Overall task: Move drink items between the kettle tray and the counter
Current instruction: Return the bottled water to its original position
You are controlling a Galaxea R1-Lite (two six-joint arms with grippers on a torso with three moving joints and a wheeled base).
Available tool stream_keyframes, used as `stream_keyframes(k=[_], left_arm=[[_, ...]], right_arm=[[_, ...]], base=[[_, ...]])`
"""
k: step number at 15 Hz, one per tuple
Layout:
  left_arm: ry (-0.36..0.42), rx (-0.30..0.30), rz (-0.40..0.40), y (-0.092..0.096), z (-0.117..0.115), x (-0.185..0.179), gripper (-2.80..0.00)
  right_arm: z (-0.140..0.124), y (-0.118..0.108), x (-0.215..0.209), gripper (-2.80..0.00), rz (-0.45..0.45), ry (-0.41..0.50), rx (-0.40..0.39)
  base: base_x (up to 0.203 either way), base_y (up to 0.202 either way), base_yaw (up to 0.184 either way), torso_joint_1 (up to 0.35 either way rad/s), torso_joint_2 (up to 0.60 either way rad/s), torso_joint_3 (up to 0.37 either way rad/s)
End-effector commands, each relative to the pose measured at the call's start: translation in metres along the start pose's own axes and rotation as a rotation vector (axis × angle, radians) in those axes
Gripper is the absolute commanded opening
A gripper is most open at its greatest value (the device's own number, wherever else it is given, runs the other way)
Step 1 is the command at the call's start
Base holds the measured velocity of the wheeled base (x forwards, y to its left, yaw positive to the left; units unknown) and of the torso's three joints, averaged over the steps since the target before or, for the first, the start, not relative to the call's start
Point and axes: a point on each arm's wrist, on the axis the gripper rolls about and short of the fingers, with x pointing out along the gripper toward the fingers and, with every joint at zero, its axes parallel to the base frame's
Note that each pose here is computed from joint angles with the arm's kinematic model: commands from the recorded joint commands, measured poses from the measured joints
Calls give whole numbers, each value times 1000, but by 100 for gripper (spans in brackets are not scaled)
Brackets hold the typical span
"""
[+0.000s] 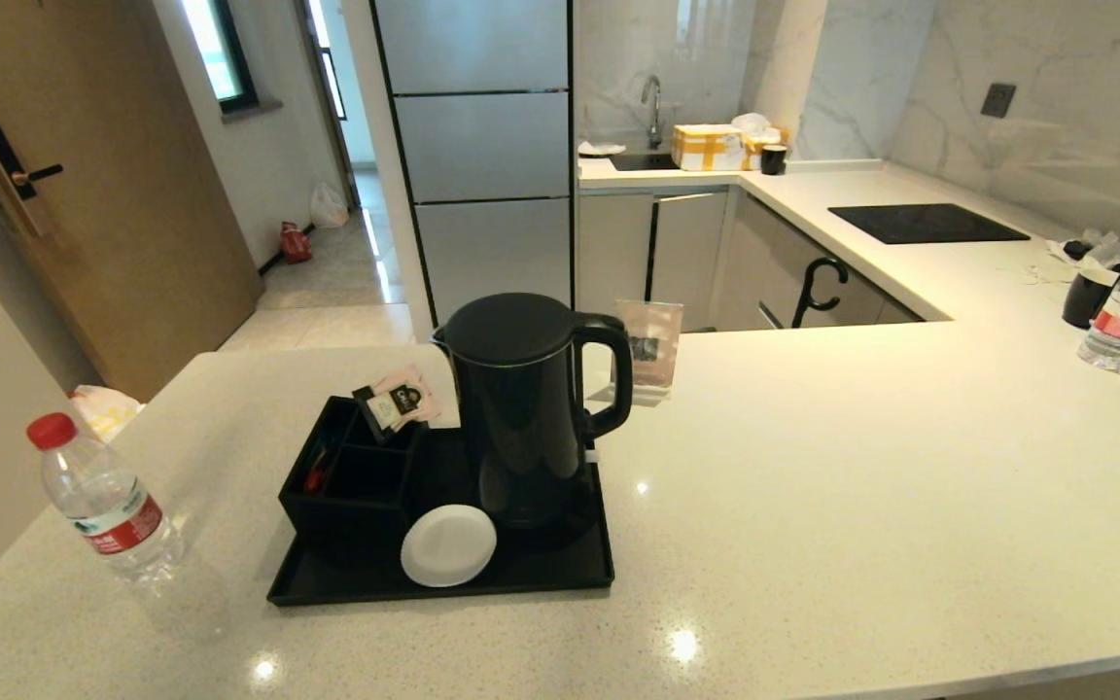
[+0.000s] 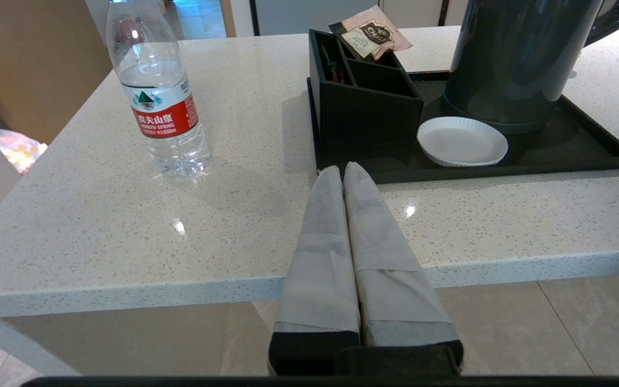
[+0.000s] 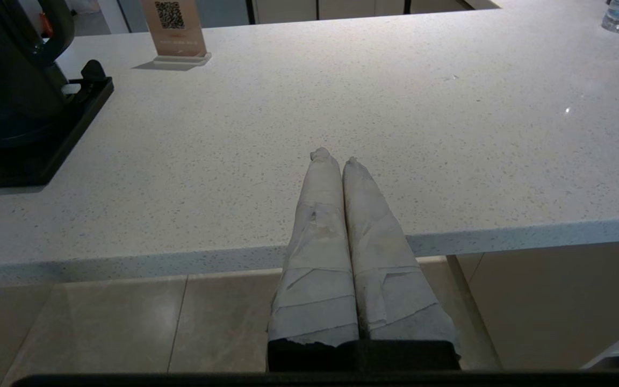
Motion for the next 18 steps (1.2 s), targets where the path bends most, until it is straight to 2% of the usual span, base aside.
stream_keyframes(k=[1,18], left_arm=[[-1,0,0,0,0,0,-280],[-1,0,0,0,0,0,-280]], right_arm=[[0,0,0,-280,1,1,-1],[0,0,0,-280,1,1,1]], base=[[0,0,0,0,0,0],[0,0,0,0,0,0]])
